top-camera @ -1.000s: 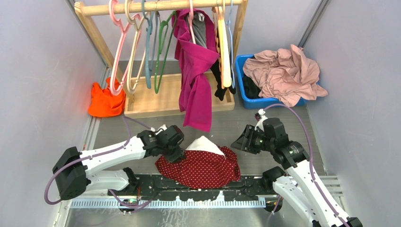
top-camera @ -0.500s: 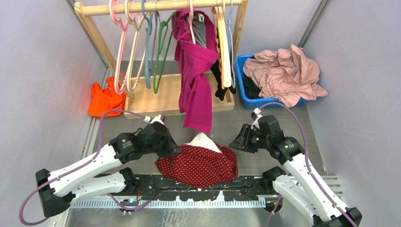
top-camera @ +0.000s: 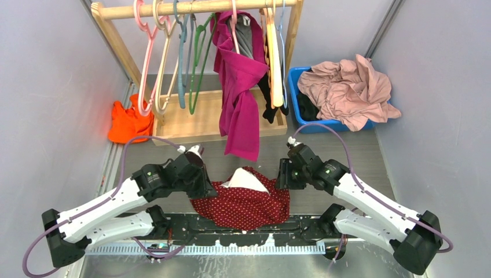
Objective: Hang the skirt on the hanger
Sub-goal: Flatten out the skirt at the center of the board.
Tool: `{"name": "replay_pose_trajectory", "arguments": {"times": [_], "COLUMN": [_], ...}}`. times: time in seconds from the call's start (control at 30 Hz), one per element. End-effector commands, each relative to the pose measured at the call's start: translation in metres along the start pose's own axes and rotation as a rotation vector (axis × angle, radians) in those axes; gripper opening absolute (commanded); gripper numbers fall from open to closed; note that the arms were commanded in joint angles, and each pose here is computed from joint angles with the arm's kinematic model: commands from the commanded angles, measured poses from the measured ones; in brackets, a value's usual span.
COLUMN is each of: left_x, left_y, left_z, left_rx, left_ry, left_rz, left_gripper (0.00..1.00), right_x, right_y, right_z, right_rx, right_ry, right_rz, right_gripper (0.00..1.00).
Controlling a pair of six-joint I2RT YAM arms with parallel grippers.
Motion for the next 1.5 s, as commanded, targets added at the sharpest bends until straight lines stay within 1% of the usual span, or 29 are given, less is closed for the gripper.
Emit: {"name": "replay_pose_trajectory", "arguments": {"times": [0.0,0.2,0.33,0.4,0.43,0.57,0.6,0.63,0.7,0.83,0.97,1.17,1.23,1.37,1.47], "left_x": [-0.009,-0.009,-0.009,-0.009,-0.009,-0.009,-0.010,-0.012,-0.016,-0.036,-0.061,-0.096,-0.108,-0.147,-0.181], "left_y": [0.007,0.006,0.006,0.006,0.006,0.007,0.007,0.007,0.009,0.011,0.006,-0.013,-0.020,-0.040,-0.055], "left_z": [-0.003,-0.005,-0.005,-0.005,-0.006,-0.007,-0.007,-0.007,-0.007,-0.005,0.002,0.018,0.026,0.052,0.069], "left_rx": [0.033,0.052,0.053,0.053,0.052,0.054,0.056,0.057,0.064,0.086,0.118,0.182,0.205,0.268,0.295], "left_ry": [0.000,0.026,0.025,0.022,0.025,0.030,0.032,0.031,0.025,-0.002,-0.044,-0.126,-0.165,-0.303,-0.415], "left_rz": [-0.016,-0.008,-0.015,-0.021,-0.023,-0.032,-0.035,-0.034,-0.031,-0.035,-0.046,-0.065,-0.060,-0.045,-0.074], "left_gripper": [0.00,0.00,0.00,0.00,0.00,0.00,0.00,0.00,0.00,0.00,0.00,0.00,0.00,0.00,0.00], "right_x": [-0.005,-0.001,0.001,0.004,0.006,0.011,0.010,0.008,-0.002,-0.037,-0.080,-0.135,-0.152,-0.184,-0.191], "right_y": [0.005,0.031,0.039,0.038,0.036,0.023,0.019,0.017,0.017,0.021,0.030,0.052,0.060,0.081,0.090], "right_z": [0.020,0.010,0.002,-0.001,-0.003,-0.003,-0.001,0.002,0.010,0.033,0.059,0.096,0.110,0.141,0.151], "right_rx": [-0.029,-0.076,-0.116,-0.130,-0.143,-0.173,-0.177,-0.177,-0.169,-0.160,-0.155,-0.183,-0.208,-0.217,-0.215], "right_ry": [-0.087,-0.060,-0.043,-0.035,-0.027,-0.021,-0.028,-0.041,-0.084,-0.225,-0.357,-0.514,-0.562,-0.683,-0.732], "right_rz": [-0.038,0.059,0.045,0.008,-0.021,-0.167,-0.203,-0.232,-0.248,-0.251,-0.220,-0.164,-0.164,-0.125,-0.091], "right_gripper": [0.47,0.49,0.49,0.48,0.46,0.33,0.30,0.24,0.15,0.08,0.06,0.04,0.03,0.01,0.01]}}
Point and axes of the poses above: each gripper's point midway between its finger pads, its own x axis out along the fingers, its own y axis along the line the jaws close on, z = x × y, the point moved 5 cm from there along -x, back along the fingers, and after that the axes turned 7 degrees about -x, right-handed, at the moved point
